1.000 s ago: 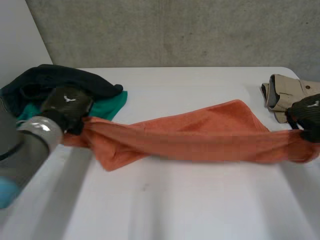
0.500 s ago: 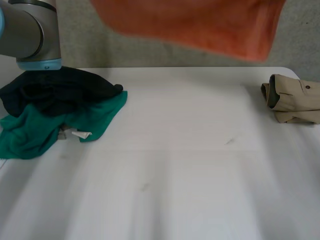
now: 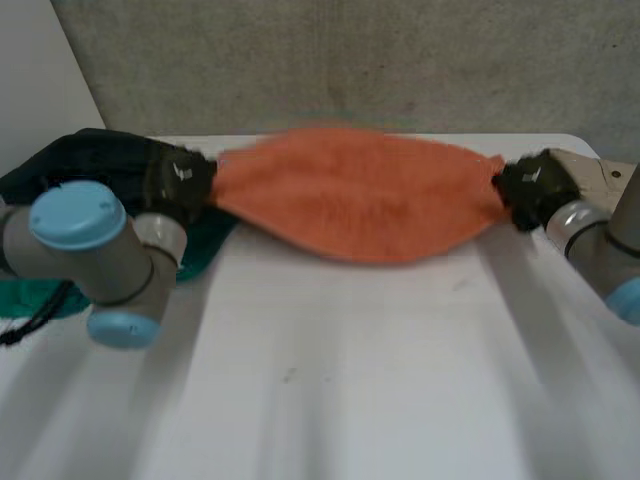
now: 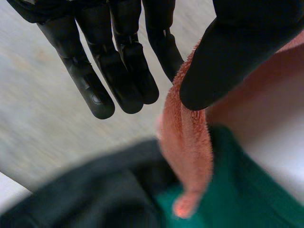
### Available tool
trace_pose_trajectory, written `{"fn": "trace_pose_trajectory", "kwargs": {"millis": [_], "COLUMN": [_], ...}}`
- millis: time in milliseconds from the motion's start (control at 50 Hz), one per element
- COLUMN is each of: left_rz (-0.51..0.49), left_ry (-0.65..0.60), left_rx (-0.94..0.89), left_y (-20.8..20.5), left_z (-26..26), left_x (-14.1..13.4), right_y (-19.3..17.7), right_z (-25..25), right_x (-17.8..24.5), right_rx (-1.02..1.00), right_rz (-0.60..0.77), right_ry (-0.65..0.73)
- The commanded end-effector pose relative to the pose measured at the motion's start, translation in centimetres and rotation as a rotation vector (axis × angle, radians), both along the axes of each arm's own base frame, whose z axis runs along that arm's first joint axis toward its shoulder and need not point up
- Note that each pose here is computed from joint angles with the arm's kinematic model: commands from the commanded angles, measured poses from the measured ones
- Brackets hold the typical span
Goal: Fold the laundry.
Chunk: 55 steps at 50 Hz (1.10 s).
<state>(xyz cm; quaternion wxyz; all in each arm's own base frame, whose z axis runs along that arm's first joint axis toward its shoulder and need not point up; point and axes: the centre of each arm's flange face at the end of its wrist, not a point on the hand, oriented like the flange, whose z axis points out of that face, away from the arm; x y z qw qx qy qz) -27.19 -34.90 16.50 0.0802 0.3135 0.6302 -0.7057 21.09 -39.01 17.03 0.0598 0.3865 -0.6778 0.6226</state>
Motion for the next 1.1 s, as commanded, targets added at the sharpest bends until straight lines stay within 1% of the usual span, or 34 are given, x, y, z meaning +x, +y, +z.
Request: {"fn": "trace_pose_trajectory", "kwargs": {"millis": [20,40,80,100,120,140,160,180,240,260,320,380,440,480,520,560,600,620,680,760,780,840,880,1000,1100], "left_rz": [0.001,-0.003,-0.007,-0.013,-0.023,-0.030,-0.037,-0.053,-0.081,-0.088,-0.092,-0.098,-0.097,-0.094,-0.089,-0.081,-0.078,-0.079,-0.080,-0.077,-0.066,-0.044,-0.019,-0.008,0.003], "left_ry": [-0.144,-0.175,-0.203,-0.216,-0.242,-0.255,-0.270,-0.292,-0.321,-0.328,-0.336,-0.340,-0.325,-0.307,-0.276,-0.256,-0.251,-0.250,-0.267,-0.310,-0.316,-0.313,-0.304,-0.290,-0.258], "left_rx": [0.257,0.329,0.399,0.428,0.482,0.508,0.532,0.577,0.631,0.643,0.617,0.542,0.461,0.417,0.340,0.291,0.263,0.250,0.198,0.157,0.144,0.116,0.092,0.053,-0.020], "left_y": [6.0,8.0,10.1,11.3,13.6,14.7,15.9,17.9,20.4,21.1,20.9,19.3,16.9,15.8,13.6,11.5,10.1,9.6,7.3,4.5,3.4,2.0,0.7,-1.6,-3.4], "left_z": [-1.0,-1.0,-0.7,-0.4,0.3,0.6,0.9,1.3,1.9,2.3,2.6,2.9,2.6,2.6,2.4,1.5,0.8,0.6,-0.3,-1.7,-2.0,-2.0,-2.0,-2.5,-2.7], "left_x": [2.3,2.9,3.6,3.9,4.5,4.9,5.1,5.6,6.2,6.4,6.3,5.6,4.5,3.9,3.0,2.1,1.5,1.2,0.1,-1.1,-1.3,-1.7,-2.1,-3.0,-3.8], "right_y": [6.1,7.0,8.8,10.5,11.2,11.9,13.2,13.7,15.0,15.2,15.2,14.8,12.5,10.3,9.0,7.5,6.5,5.4,4.2,1.5,1.0,-0.9,-1.6,-3.6,-5.1], "right_z": [-0.3,0.3,1.5,2.4,2.8,3.2,3.9,4.1,4.7,4.7,4.5,4.0,2.8,2.4,2.2,1.7,1.4,0.9,0.3,0.0,0.0,-0.5,-0.7,-2.2,-3.2], "right_x": [-1.0,-1.2,-2.0,-3.2,-3.9,-4.6,-5.7,-6.3,-7.5,-7.6,-7.7,-7.7,-7.5,-7.5,-7.3,-6.5,-6.0,-5.5,-4.3,-2.8,-2.6,-2.3,-2.1,-0.8,-0.3], "right_rx": [0.230,0.251,0.295,0.343,0.366,0.377,0.384,0.383,0.352,0.349,0.362,0.379,0.354,0.305,0.269,0.222,0.187,0.152,0.101,-0.045,-0.071,-0.151,-0.178,-0.247,-0.283], "right_rz": [0.056,0.059,0.053,0.039,0.036,0.031,0.036,0.040,0.058,0.059,0.048,0.054,0.039,-0.019,-0.050,-0.061,-0.061,-0.061,-0.051,-0.085,-0.093,-0.115,-0.115,-0.099,-0.101], "right_ry": [0.224,0.245,0.289,0.333,0.355,0.384,0.447,0.482,0.587,0.596,0.569,0.546,0.509,0.450,0.409,0.358,0.337,0.328,0.323,0.329,0.327,0.319,0.314,0.302,0.294]}}
